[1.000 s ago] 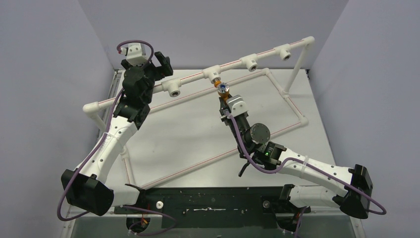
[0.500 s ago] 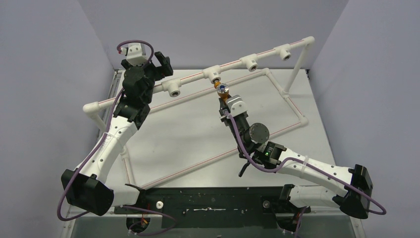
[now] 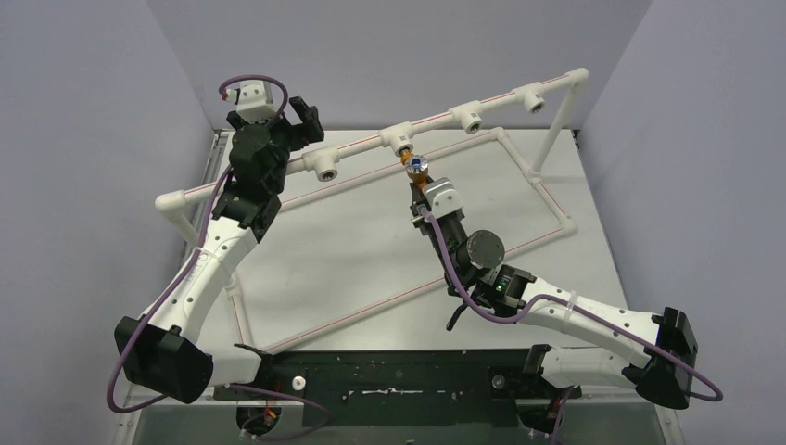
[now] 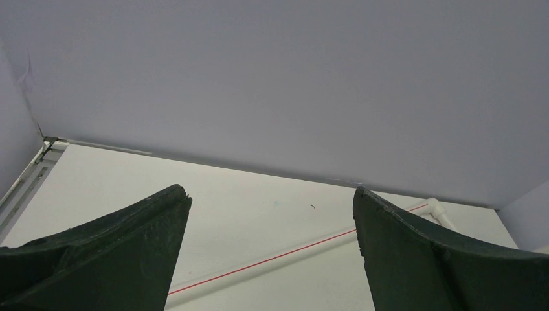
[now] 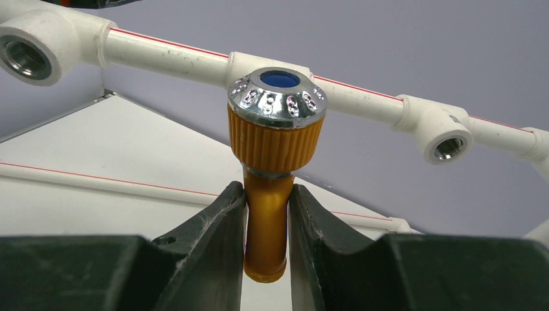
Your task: Install the water faucets
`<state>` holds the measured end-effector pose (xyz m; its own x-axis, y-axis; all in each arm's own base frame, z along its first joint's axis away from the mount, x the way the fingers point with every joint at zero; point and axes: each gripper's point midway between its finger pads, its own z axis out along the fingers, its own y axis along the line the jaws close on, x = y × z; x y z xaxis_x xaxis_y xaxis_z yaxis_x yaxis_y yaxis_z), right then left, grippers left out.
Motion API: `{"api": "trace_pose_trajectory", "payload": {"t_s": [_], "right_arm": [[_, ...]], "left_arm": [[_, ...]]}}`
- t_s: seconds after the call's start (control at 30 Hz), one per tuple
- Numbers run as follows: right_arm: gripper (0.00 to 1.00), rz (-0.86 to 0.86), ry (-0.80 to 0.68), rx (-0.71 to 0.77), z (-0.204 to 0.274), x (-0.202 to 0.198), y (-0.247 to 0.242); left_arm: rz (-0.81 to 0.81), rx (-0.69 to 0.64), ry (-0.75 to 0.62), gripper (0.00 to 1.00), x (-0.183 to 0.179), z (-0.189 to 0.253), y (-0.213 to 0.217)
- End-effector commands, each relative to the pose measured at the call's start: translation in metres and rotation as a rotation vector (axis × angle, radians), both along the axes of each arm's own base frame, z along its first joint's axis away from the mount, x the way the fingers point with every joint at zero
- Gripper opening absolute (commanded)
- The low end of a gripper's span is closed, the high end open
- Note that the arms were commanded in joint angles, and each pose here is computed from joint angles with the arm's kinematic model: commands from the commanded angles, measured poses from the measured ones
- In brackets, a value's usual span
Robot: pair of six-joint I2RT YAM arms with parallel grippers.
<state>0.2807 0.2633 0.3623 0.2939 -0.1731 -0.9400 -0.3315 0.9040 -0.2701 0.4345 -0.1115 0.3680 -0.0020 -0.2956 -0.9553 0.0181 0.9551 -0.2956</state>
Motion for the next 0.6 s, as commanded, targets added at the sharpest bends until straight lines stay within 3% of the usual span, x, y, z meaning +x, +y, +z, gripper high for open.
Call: {"api": "trace_pose_trajectory", "payload": {"t_s": [0.0,0.57], "right_arm": [[0.00,-0.002,-0.081,0.108,0.0438,-0.0026,-0.0030],[0.00,0.016,-0.094,0.127,0.0509,-0.0051,-0.0008]], "left_arm": [[-0.082,0.252,0.629,0.95,-0.0568,-0.2018,-0.0061],[-0.083,0.252,0.630,0.95,-0.0567,-0.2028,-0.0064]]}}
